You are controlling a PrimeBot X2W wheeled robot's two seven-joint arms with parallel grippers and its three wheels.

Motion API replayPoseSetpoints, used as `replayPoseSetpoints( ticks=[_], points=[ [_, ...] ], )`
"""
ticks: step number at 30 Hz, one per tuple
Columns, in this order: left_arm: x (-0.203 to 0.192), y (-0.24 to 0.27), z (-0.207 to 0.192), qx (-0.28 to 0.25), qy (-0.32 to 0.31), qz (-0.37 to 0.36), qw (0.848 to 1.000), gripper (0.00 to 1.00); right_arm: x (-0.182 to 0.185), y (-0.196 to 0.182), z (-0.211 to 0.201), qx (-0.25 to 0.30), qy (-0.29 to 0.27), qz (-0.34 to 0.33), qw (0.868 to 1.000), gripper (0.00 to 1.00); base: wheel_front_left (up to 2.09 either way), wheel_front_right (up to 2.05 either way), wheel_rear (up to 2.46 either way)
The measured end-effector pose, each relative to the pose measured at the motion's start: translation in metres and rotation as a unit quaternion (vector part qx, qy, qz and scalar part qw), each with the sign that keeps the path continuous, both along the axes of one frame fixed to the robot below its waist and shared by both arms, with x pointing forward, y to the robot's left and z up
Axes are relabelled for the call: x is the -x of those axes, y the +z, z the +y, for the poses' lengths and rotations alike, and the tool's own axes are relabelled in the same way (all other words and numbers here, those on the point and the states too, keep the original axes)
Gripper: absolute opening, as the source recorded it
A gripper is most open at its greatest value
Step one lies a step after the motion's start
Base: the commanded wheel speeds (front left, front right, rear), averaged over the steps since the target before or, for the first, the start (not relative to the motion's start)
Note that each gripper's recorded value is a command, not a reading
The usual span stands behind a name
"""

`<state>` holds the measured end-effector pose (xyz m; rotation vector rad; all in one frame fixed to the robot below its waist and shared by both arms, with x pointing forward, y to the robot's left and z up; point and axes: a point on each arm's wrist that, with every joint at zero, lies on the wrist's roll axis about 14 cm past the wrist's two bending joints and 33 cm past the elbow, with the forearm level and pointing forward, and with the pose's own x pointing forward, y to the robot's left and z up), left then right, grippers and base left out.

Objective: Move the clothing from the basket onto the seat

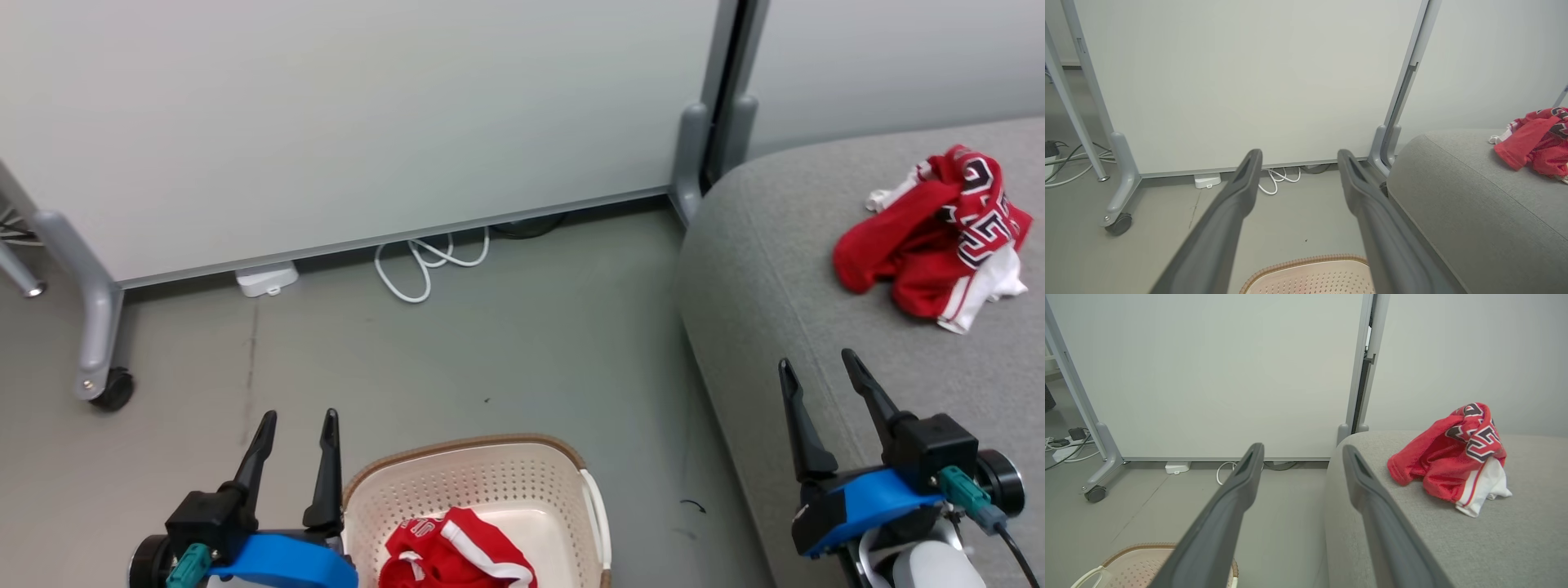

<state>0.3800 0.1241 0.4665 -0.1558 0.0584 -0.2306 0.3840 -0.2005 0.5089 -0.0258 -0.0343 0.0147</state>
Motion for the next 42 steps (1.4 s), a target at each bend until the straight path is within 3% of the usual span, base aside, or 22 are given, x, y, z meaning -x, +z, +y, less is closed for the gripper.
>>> replayPoseSetpoints(
  ticks=[7,16,42],
  points=[
    [0.016,-0.003,0.039,0.0,0.062,0.006,0.998,1.0,0.002,0.0,0.024,0.004,0.034,0.005,0.999,1.0,0.0,0.0,0.0],
    [0.028,-0.007,0.059,-0.004,0.092,0.012,0.996,1.0,-0.003,0.004,0.043,0.003,0.062,0.002,0.998,1.0,0.0,0.0,0.0],
    [0.017,-0.02,0.042,-0.01,0.068,0.032,0.997,1.0,-0.003,-0.005,0.044,-0.001,0.063,0.019,0.998,1.0,0.0,0.0,0.0]
  ],
)
